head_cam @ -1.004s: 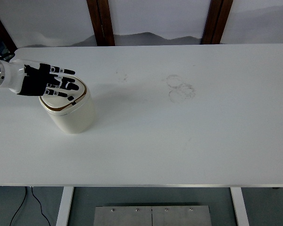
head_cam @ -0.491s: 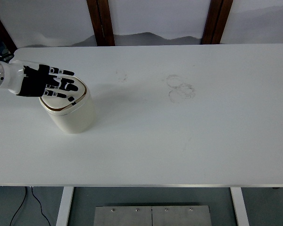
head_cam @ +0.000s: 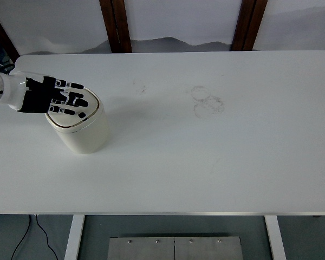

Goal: Close trash bin

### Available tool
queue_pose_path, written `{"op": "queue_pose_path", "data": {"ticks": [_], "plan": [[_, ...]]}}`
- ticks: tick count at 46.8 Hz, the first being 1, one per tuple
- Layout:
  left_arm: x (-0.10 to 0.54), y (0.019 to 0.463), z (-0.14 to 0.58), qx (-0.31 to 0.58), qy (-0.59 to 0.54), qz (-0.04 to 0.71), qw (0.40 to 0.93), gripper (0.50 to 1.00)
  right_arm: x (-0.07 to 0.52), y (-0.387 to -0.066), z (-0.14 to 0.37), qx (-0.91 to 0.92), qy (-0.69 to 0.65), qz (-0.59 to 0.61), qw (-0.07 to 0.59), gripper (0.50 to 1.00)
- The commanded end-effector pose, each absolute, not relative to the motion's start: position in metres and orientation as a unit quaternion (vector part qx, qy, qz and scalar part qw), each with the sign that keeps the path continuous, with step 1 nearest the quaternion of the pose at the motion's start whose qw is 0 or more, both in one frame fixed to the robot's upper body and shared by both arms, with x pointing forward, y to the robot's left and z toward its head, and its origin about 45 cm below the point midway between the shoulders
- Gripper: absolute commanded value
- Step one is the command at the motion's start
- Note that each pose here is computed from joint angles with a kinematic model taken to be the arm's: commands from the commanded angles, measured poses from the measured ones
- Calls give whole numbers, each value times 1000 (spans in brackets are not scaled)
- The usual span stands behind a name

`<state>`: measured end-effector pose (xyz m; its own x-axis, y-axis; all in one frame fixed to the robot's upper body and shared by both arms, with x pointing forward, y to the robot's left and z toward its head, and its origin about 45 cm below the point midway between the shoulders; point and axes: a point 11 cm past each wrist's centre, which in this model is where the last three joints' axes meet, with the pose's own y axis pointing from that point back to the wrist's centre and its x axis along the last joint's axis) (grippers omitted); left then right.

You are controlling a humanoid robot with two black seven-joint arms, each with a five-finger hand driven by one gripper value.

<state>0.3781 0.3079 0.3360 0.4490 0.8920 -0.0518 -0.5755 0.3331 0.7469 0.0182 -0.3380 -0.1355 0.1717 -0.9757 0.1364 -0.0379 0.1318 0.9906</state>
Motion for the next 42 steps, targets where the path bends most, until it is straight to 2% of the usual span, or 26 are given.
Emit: {"op": "queue_pose_path", "data": {"ticks": [1,42], "plan": [[378,308,335,337,235,469,782,1000,18,-338,-136,514,-494,-413,568,995],[377,315,334,338,239,475,777,1000,18,-338,-136,514,-494,-413,568,995]]}}
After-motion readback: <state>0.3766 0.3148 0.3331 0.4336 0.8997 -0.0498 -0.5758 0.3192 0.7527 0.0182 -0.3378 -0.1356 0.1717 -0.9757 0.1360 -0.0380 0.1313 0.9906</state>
